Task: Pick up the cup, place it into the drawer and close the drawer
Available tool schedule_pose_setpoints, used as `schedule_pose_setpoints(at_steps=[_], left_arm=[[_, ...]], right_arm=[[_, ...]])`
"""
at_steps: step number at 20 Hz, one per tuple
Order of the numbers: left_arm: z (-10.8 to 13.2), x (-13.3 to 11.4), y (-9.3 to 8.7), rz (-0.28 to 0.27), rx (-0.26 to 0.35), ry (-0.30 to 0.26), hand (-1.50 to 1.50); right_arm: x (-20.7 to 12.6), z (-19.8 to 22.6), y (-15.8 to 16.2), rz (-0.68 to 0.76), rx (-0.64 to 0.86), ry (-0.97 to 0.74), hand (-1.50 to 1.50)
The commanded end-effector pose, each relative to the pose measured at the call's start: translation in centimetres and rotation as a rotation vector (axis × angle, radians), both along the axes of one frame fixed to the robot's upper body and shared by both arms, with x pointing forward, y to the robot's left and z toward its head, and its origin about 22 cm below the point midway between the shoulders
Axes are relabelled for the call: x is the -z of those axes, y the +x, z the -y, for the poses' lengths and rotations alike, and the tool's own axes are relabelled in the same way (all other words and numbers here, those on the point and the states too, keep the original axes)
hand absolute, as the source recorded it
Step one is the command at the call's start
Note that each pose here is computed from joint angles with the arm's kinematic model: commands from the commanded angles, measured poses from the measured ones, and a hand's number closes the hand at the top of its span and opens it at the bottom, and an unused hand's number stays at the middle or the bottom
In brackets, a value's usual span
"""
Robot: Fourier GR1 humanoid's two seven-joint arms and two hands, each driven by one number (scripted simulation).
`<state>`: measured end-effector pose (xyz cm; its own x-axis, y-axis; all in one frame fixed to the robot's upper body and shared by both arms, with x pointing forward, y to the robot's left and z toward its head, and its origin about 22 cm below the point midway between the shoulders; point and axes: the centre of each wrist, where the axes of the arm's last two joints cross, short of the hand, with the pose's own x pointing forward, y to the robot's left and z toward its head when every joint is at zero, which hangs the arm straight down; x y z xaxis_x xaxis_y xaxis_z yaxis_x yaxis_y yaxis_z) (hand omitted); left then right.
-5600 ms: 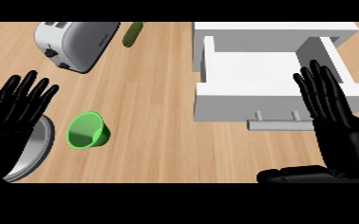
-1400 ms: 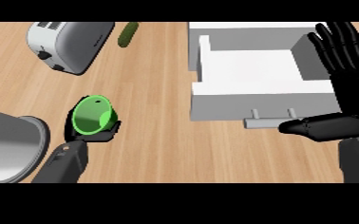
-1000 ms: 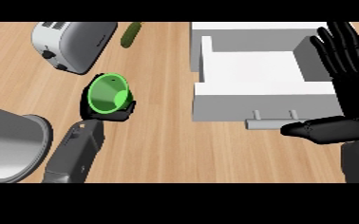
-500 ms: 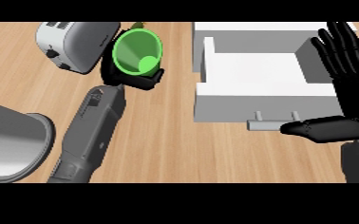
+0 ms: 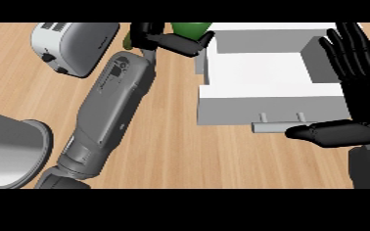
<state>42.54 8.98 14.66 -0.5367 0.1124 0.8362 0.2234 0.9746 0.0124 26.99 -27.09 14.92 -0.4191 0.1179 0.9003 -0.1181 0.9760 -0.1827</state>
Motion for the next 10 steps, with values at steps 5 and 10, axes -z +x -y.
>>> schedule_pose_setpoints(at_steps=[5,10], left_arm=[[4.8,-3.5,1.5,-0.155,-0.059,0.116,1.5],[5.9,-1.8,1.8,-0.232,-0.123,0.214,1.5]], right_arm=[[1.2,-0.4,0.5,0.003,-0.037,0.003,-1.5],[-0.5,-0.7,1.5,0.013,-0.044,0.037,-1.5]])
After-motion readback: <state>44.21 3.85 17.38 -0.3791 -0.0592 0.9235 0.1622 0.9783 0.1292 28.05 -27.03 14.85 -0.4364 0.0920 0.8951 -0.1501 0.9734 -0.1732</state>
